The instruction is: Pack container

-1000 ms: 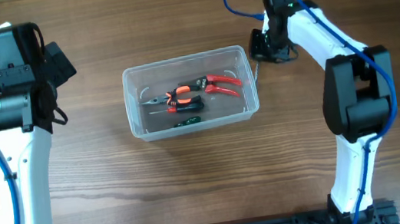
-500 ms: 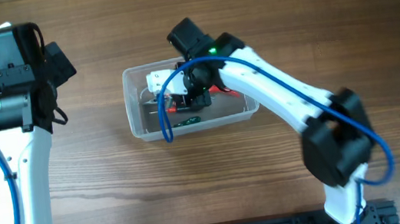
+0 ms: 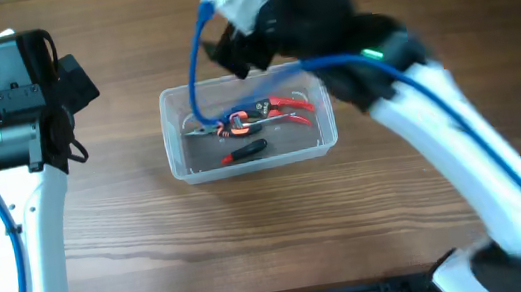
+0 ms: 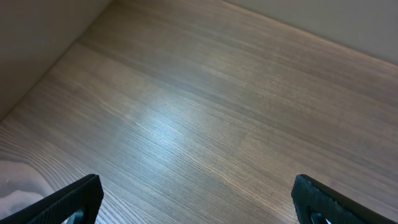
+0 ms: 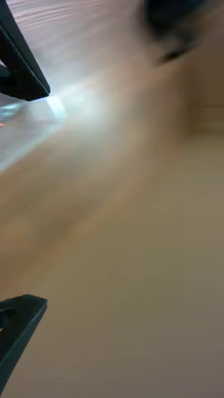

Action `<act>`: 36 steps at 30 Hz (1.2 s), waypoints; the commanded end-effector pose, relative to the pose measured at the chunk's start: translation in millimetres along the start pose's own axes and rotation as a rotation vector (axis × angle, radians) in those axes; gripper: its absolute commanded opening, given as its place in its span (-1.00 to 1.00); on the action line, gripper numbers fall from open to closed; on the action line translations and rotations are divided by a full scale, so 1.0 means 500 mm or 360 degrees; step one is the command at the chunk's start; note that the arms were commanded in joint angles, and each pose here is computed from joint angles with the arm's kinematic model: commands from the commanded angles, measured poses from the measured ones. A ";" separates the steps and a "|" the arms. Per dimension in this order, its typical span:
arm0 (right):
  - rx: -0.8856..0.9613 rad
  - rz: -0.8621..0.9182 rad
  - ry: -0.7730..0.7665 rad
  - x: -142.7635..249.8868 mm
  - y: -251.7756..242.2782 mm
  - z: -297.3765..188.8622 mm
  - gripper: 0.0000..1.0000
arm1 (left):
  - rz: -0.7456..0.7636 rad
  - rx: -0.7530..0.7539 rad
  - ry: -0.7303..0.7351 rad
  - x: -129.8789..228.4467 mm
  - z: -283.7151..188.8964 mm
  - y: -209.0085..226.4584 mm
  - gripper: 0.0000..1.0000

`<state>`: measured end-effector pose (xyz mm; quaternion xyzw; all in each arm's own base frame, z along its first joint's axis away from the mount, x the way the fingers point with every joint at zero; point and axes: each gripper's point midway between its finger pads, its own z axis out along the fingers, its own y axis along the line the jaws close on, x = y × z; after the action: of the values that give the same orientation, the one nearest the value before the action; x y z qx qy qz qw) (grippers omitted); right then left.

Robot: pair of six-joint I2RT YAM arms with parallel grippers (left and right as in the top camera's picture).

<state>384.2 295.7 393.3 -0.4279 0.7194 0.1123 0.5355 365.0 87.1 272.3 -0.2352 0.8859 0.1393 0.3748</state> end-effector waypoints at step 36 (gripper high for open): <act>0.0892 0.0638 -0.0332 0.663 0.021 -0.307 0.99 | -0.0004 -0.0037 -0.0004 -0.002 0.003 0.009 1.00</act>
<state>254.3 41.3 173.4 -0.1046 0.7300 0.0449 0.6739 364.4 88.2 271.9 -0.2361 0.8857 0.1428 0.3734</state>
